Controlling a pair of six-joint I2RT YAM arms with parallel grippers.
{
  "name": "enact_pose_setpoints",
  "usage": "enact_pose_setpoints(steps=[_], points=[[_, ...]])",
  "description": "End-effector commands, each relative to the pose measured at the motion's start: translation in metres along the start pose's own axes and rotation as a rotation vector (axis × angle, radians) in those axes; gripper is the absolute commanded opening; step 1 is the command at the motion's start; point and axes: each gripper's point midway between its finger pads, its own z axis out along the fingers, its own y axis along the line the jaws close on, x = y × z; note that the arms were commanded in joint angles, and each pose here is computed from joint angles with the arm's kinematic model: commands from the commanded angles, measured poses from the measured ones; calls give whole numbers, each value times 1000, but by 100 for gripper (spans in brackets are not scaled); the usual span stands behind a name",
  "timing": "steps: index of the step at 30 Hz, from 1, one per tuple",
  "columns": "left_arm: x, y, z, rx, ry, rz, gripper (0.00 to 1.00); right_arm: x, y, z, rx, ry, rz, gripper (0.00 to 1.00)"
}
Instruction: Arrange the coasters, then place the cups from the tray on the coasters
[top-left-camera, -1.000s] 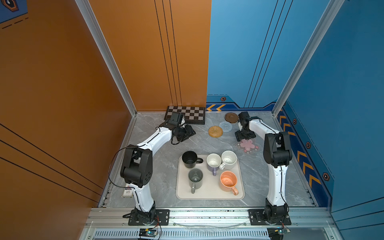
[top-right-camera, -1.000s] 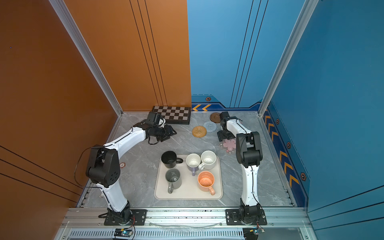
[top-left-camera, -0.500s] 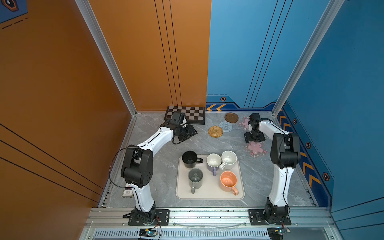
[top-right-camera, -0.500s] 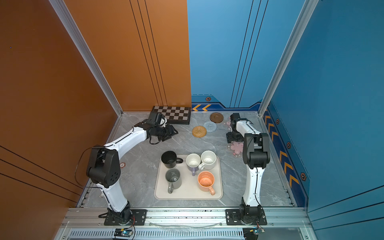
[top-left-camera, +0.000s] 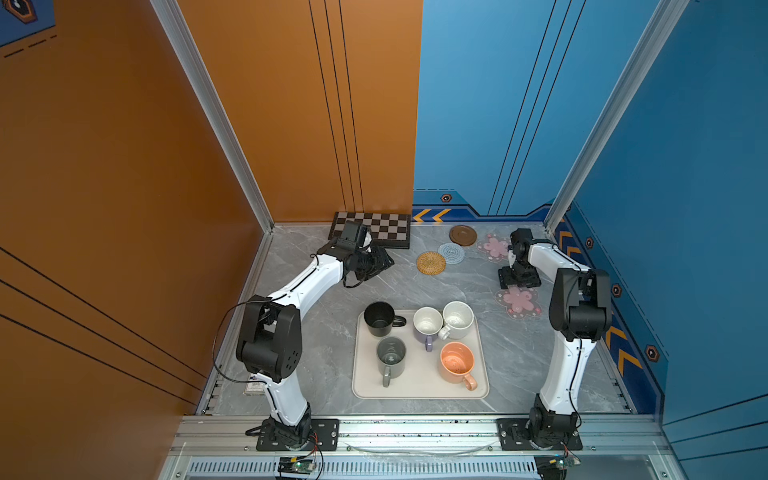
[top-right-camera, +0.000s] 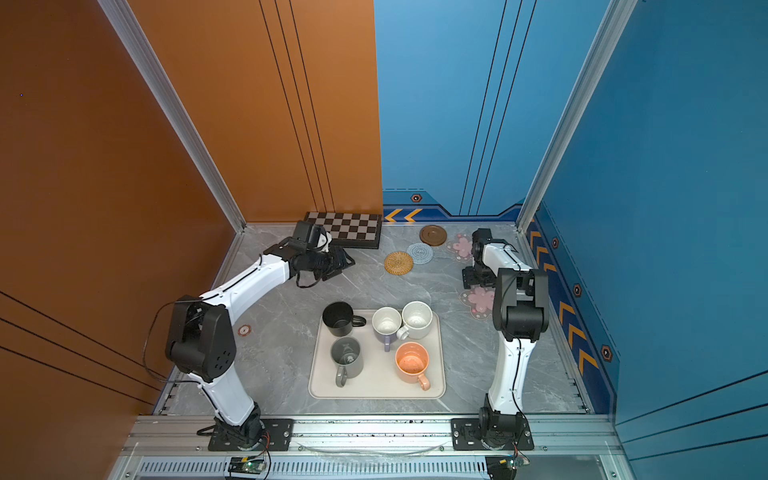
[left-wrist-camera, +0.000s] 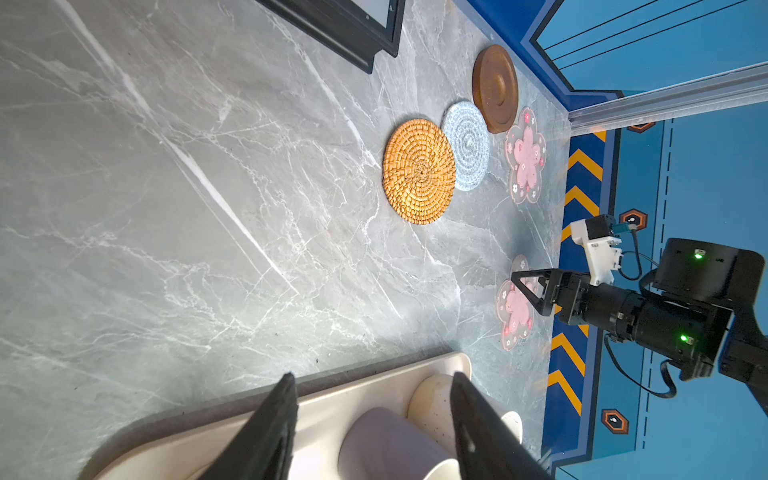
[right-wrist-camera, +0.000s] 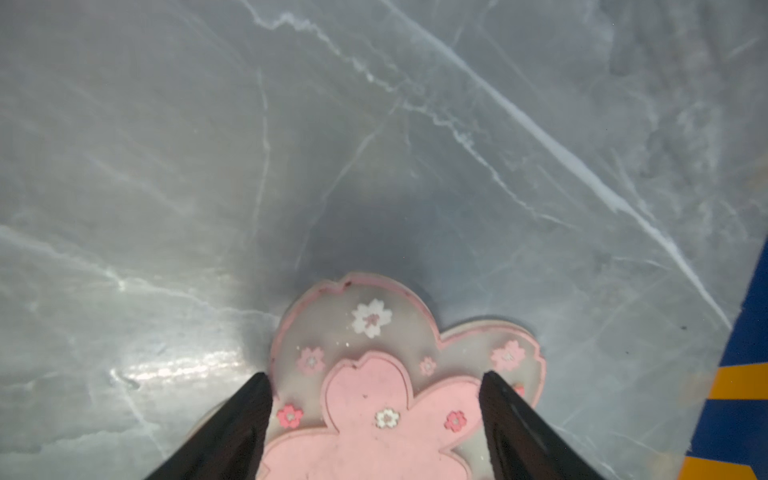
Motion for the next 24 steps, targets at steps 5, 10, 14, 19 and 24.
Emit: enact_pose_setpoints(steps=[5, 10, 14, 19, 24], points=[[9, -4, -20, -4, -24, 15, 60, -7, 2, -56, -34, -135, 45, 82], [16, -3, -23, -2, -18, 25, 60, 18, -2, -57, -58, -109, 106, 81], [22, 1, -25, -9, -11, 33, 60, 46, 3, -57, -121, -104, 188, 80], [29, 4, -22, -11, 7, 50, 60, 71, 15, -59, -213, -97, 240, 80], [34, 3, -18, 14, 24, 63, 61, 91, 15, -59, -201, -67, 264, 81]])
